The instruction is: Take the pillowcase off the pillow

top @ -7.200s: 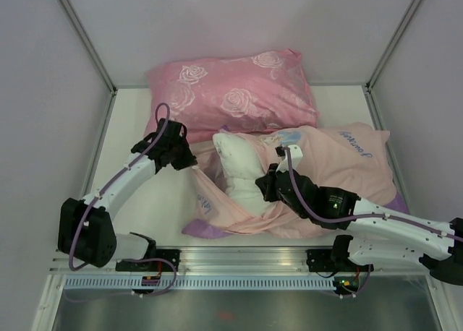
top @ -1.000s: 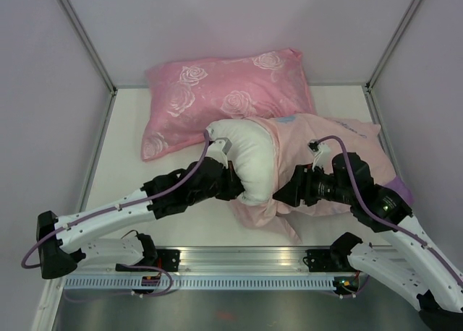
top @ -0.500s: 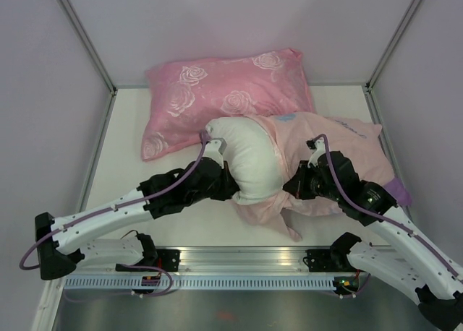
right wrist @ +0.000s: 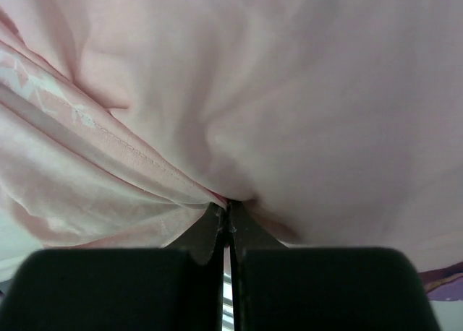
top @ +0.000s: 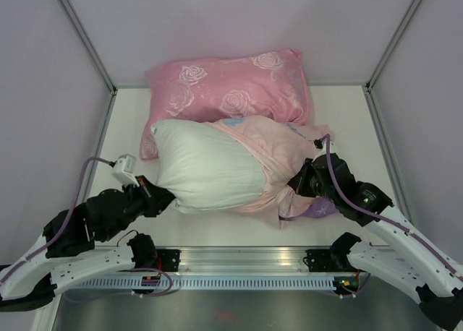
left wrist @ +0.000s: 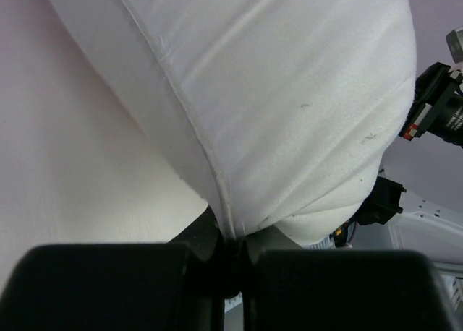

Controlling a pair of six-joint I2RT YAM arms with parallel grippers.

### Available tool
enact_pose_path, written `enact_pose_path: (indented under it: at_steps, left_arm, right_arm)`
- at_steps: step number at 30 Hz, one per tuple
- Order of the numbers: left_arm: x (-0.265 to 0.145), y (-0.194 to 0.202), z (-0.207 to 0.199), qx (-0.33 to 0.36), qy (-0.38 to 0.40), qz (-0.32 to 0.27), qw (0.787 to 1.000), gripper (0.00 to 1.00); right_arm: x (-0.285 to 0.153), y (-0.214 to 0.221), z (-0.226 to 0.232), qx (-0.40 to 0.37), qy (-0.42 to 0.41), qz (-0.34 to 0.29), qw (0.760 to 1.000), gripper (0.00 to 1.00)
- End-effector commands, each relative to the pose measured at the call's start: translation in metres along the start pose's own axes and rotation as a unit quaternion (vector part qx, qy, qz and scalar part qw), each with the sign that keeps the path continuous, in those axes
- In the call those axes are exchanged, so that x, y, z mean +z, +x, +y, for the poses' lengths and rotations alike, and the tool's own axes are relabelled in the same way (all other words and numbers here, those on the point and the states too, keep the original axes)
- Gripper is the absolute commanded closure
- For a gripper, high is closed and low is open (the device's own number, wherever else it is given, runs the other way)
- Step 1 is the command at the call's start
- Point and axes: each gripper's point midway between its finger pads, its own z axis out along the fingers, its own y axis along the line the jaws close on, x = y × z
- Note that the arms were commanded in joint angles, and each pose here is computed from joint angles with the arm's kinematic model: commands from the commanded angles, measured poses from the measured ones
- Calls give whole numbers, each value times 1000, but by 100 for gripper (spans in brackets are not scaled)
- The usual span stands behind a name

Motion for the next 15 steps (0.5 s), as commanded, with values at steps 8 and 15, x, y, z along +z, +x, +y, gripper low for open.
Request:
enact_pose_path:
  at_steps: [8, 15]
  left_arm:
    - [-36, -25, -22, -7, 131, -60, 990, 98]
    - [0, 28, -43, 46, 170, 27, 984, 98]
  right_arm:
    - [-1, -3, 31, -59, -73, 35, 995, 76]
    - [-59, -99, 117, -150, -164, -49, 974, 21]
